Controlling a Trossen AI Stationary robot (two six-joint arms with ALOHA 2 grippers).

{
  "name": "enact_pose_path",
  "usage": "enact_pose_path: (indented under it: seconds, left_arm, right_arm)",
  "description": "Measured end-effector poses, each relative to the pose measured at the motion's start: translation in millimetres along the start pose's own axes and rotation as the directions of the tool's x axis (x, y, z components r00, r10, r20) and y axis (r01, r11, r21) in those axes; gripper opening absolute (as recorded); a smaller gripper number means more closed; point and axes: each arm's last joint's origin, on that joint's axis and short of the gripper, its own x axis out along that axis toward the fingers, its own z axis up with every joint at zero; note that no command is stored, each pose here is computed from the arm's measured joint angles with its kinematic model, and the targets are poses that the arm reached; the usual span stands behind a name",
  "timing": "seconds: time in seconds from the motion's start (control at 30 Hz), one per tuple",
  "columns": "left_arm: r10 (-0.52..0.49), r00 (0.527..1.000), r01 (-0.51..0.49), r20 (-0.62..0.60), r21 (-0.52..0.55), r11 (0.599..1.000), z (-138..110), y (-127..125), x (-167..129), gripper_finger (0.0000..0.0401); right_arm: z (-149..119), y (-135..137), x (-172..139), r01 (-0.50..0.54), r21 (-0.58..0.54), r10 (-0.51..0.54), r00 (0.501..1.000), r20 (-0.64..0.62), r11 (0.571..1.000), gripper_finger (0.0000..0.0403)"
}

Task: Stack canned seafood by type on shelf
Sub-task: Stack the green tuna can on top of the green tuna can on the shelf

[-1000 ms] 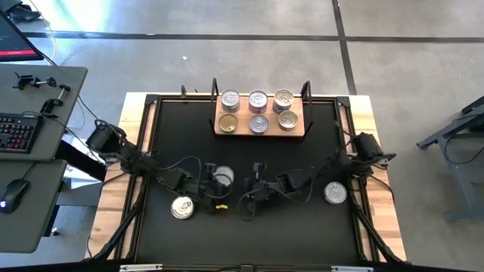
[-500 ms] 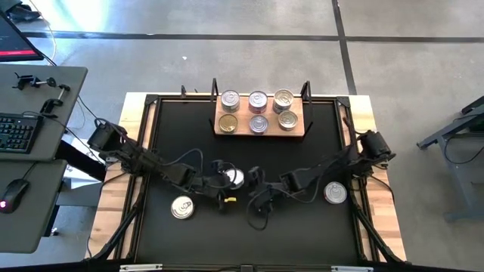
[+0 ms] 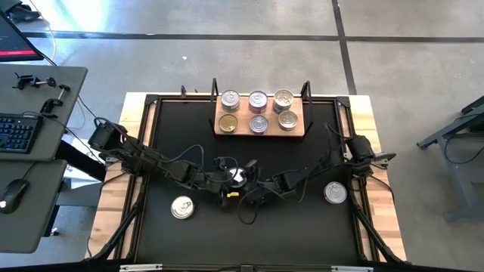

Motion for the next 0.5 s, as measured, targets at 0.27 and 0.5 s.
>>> enact_pose_path:
  seconds: [0.27, 0.5]
  left_arm:
    - [0.032, 0.999, -0.032, 0.028, -0.010, 0.999, 5, 1, -1, 0.0000]
    - [0.062, 0.996, -0.071, 0.072, 0.134, 0.988, 18, 3, -12, 0.0034]
  right_arm:
    - [-1, 2, 6, 0.011, 0.096, -0.012, 1.000, 0.006, 0.995, 0.0113]
    - [0, 2, 6, -0.017, 0.239, 0.012, 1.000, 0.021, 0.971, 0.0112]
